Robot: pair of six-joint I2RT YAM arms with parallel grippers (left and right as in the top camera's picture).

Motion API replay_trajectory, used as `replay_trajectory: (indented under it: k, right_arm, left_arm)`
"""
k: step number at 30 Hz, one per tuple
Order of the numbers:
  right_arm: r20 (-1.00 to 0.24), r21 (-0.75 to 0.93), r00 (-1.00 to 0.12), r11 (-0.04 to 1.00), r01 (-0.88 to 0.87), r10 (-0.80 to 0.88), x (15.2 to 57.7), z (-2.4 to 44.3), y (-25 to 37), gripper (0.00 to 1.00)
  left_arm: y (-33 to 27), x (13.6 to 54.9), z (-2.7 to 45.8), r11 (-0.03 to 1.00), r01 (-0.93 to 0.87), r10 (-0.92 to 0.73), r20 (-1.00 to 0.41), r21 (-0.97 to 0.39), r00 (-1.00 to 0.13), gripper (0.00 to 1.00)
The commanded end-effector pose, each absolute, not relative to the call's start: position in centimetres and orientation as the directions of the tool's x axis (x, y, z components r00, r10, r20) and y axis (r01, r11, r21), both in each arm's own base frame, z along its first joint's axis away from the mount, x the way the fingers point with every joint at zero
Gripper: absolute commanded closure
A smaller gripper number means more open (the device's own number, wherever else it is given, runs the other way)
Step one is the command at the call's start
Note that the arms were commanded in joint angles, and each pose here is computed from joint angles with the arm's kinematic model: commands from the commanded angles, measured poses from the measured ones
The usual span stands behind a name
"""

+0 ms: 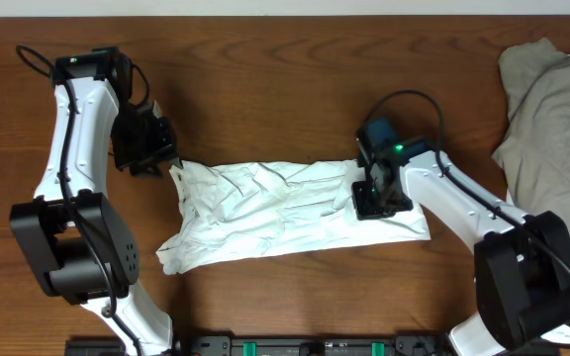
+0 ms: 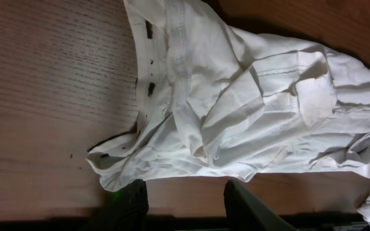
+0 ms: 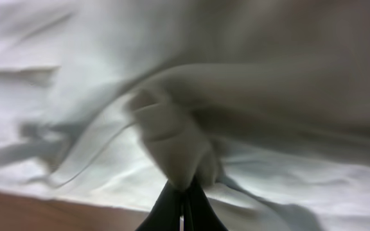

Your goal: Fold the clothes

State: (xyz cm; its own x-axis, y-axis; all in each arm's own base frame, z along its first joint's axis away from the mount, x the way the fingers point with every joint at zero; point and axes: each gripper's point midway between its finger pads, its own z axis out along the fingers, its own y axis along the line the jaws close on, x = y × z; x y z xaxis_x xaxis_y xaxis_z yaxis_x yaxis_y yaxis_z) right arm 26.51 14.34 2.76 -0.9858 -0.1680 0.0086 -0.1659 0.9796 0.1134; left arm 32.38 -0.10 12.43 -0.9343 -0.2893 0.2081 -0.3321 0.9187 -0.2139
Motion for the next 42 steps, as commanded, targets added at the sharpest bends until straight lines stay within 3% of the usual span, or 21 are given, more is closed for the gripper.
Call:
replay_trajectory:
  k: [1, 11, 12, 15, 21, 31, 36, 39, 42]
  right_arm:
    - [-0.043, 0.175, -0.939, 0.923, -0.343, -0.341, 25.7, 4.2, 16.4, 0.99]
    - [0.054, 0.176, -0.819, 0.813, -0.555, -0.571, 22.0, 4.1, 16.1, 0.99]
    - [0.068, 0.178, -0.813, 0.809, -0.560, -0.578, 21.6, 4.2, 15.9, 0.99]
    - [0.094, 0.184, -0.794, 0.795, -0.579, -0.600, 21.0, 4.2, 15.5, 0.98]
    - [0.100, 0.160, -0.780, 0.784, -0.600, -0.617, 21.1, 4.2, 15.0, 0.83]
    - [-0.008, 0.192, -0.796, 0.781, -0.595, -0.605, 22.9, 4.1, 17.0, 0.78]
    - [-0.025, 0.188, -0.796, 0.779, -0.598, -0.605, 23.2, 4.0, 17.2, 0.66]
    - [-0.030, 0.182, -0.807, 0.791, -0.584, -0.590, 23.3, 3.4, 17.1, 0.70]
    - [-0.038, 0.181, -0.826, 0.809, -0.559, -0.563, 23.3, 2.6, 17.1, 0.92]
  left_arm:
    - [0.0, 32.4, 12.5, 0.917, -0.338, -0.296, 0.208, -0.211, -0.932, 0.58]
    - [0.0, 32.5, 12.5, 0.917, -0.337, -0.296, 0.204, -0.211, -0.933, 0.57]
    - [0.0, 32.5, 12.5, 0.917, -0.337, -0.296, 0.204, -0.211, -0.933, 0.51]
    - [0.0, 32.6, 12.5, 0.918, -0.337, -0.296, 0.201, -0.212, -0.934, 0.51]
    - [0.0, 32.6, 12.5, 0.918, -0.336, -0.296, 0.201, -0.212, -0.934, 0.50]
    - [0.0, 32.6, 12.5, 0.918, -0.336, -0.296, 0.201, -0.212, -0.934, 0.50]
    - [0.0, 32.6, 12.5, 0.918, -0.336, -0.296, 0.201, -0.212, -0.934, 0.49]
    - [0.0, 32.6, 12.5, 0.918, -0.336, -0.296, 0.201, -0.212, -0.934, 0.49]
    - [0.0, 32.6, 12.5, 0.918, -0.337, -0.296, 0.201, -0.212, -0.934, 0.49]
